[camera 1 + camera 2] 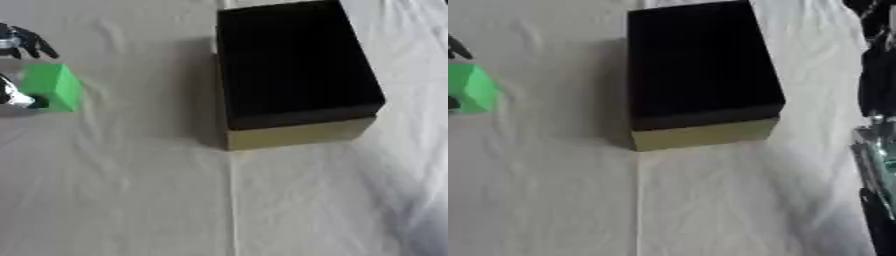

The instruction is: Pick up objects on the table and place them in the box.

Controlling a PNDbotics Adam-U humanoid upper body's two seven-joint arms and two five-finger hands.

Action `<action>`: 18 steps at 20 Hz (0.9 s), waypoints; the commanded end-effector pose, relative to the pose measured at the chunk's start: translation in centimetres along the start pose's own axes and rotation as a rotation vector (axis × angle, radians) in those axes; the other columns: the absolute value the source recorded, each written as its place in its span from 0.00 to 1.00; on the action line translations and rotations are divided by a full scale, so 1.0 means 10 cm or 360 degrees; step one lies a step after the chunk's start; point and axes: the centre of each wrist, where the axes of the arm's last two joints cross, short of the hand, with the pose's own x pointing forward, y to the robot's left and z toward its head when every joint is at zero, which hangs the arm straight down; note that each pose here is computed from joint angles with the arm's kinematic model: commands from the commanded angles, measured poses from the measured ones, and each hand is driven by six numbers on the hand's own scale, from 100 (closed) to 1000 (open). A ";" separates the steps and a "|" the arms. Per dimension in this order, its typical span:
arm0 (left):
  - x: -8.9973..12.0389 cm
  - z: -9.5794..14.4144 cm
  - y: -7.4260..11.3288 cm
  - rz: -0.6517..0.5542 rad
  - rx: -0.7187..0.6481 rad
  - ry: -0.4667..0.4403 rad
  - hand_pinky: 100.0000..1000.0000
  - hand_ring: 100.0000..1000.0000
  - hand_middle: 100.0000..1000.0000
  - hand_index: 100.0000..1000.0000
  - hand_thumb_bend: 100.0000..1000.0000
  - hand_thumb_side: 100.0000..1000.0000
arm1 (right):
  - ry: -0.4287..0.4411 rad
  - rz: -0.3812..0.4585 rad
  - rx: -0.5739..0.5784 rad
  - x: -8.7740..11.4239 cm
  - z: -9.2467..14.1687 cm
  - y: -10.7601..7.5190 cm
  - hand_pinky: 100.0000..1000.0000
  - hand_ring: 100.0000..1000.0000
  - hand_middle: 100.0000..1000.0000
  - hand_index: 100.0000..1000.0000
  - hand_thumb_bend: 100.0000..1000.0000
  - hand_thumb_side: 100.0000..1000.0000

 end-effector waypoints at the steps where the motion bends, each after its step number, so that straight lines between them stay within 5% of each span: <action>1: -0.01 0.09 0.14 -0.0048 0.0034 -0.0021 0.66 0.75 0.73 0.79 0.38 0.34 | -0.0041 -0.0007 -0.0002 0.07 -0.05 -0.01 0.87 0.81 0.83 0.82 0.00 1.00; 11: 0.04 0.16 0.26 -0.0102 0.0180 -0.0043 0.54 0.62 0.58 0.67 0.23 0.34 | -0.0022 -0.0007 -0.0012 0.06 -0.03 -0.02 0.87 0.81 0.83 0.82 0.00 1.00; 18: 0.43 0.06 0.65 -0.0117 0.0441 -0.0246 0.53 0.60 0.56 0.64 0.16 0.35 | -0.0023 -0.0006 -0.0022 0.06 -0.03 -0.03 0.87 0.81 0.83 0.82 0.00 1.00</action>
